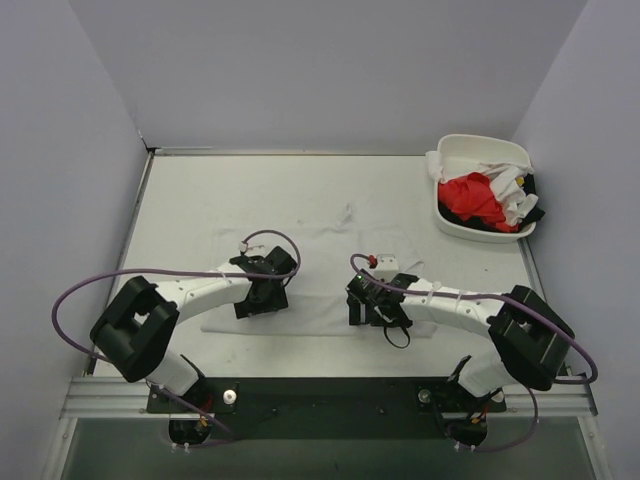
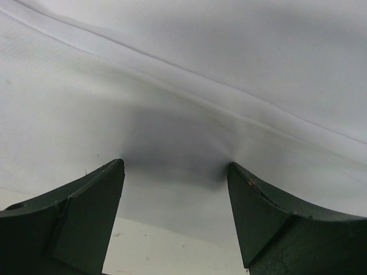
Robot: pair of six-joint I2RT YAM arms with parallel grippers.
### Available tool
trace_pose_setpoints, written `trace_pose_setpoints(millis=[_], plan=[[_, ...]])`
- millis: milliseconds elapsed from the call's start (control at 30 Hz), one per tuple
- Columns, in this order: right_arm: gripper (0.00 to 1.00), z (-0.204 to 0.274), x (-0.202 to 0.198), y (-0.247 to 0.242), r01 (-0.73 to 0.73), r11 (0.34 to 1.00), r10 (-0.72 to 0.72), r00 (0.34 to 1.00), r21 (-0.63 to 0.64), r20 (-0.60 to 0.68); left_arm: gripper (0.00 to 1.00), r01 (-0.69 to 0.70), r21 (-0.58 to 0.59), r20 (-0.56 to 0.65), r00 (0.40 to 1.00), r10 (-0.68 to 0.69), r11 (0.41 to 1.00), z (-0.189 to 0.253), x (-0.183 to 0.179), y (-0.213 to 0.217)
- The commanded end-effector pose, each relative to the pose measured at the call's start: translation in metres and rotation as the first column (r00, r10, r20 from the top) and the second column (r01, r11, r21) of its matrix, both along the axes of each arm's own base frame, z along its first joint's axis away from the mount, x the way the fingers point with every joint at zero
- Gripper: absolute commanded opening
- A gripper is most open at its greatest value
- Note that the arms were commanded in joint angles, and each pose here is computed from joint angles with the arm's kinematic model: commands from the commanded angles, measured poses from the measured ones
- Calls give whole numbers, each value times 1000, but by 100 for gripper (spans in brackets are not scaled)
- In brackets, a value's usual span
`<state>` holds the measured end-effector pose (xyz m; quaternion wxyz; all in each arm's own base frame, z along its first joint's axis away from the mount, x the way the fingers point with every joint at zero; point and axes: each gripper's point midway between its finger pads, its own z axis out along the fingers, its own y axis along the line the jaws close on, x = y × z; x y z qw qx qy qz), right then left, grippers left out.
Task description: Fold and stack the t-shirts
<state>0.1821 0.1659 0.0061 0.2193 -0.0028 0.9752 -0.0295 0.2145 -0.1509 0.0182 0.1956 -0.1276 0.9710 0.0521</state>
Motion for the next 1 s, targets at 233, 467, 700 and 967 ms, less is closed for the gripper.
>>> trace_pose_setpoints(millis=[233, 467, 700, 967], plan=[[100, -16, -73, -50, 56, 984, -69, 995, -168, -74, 82, -18, 47, -104, 994, 22, 999, -18, -81, 12], [100, -16, -92, -44, 51, 984, -61, 997, -172, -54, 82, -2, 48, -106, 994, 7, 999, -22, -94, 4], [100, -3, -94, -45, 59, 983, -62, 998, -175, -11, 82, 10, 54, -93, 996, -5, 998, -14, -97, 2], [100, 4, -91, -54, 61, 979, -60, 998, -194, 14, 82, 4, 45, -71, 997, -1, 999, -1, -99, 6]])
